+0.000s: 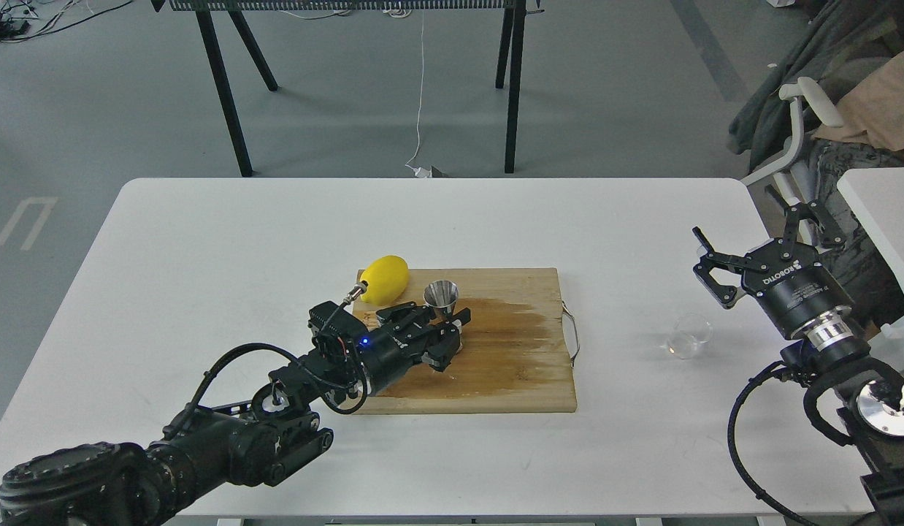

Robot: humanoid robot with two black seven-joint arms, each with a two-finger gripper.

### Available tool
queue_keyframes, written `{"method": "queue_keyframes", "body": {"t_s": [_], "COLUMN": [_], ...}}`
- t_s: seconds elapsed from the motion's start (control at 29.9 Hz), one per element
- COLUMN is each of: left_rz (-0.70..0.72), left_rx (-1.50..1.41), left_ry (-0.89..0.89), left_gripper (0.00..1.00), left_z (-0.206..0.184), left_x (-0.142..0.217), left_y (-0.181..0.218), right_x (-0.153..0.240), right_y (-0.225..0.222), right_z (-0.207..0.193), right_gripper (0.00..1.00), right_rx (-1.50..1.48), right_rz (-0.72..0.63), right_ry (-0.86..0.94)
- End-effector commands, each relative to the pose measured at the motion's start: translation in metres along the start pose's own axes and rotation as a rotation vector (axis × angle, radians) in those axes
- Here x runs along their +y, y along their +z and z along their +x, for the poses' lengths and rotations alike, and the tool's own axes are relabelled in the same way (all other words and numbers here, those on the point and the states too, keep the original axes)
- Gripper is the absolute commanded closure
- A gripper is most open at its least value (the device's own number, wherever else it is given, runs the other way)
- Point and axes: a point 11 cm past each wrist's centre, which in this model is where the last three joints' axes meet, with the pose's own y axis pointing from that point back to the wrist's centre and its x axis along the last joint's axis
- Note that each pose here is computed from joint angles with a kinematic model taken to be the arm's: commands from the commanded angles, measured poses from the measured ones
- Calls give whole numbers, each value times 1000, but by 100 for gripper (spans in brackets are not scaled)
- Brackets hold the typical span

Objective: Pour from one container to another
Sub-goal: 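Lower the jigger onto the board center and set it upright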

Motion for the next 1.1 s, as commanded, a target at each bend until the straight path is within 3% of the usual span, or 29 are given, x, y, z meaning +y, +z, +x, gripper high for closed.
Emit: {"method": "queue_keyframes", "body": {"t_s": [0.0, 0.07, 0.17, 0.7, 0.87, 1.07], "left_rz": [-6, -11, -21, 0, -10, -16], "left_rx": [5, 7, 13, 52, 61, 76], "left_ry": [4, 7, 13, 10, 16, 17], "left_gripper": [35, 20, 15, 13, 1, 0], "left_z": [0, 1, 2, -10, -9, -12], "left_x": [-1, -2, -3, 4, 3, 4], "left_y": [2, 4, 8, 8, 12, 17], "right_x": [0, 0, 0, 1, 1, 0], "right_y": [0, 0, 0, 0, 0, 0], "right_z": [0, 0, 0, 1, 1, 0], "right_gripper": [2, 2, 2, 1, 1, 1], "right_rx": [0, 0, 0, -1, -1, 0], "right_rz": [0, 0, 0, 0, 0, 0], "right_ry": [0, 0, 0, 3, 3, 2]}}
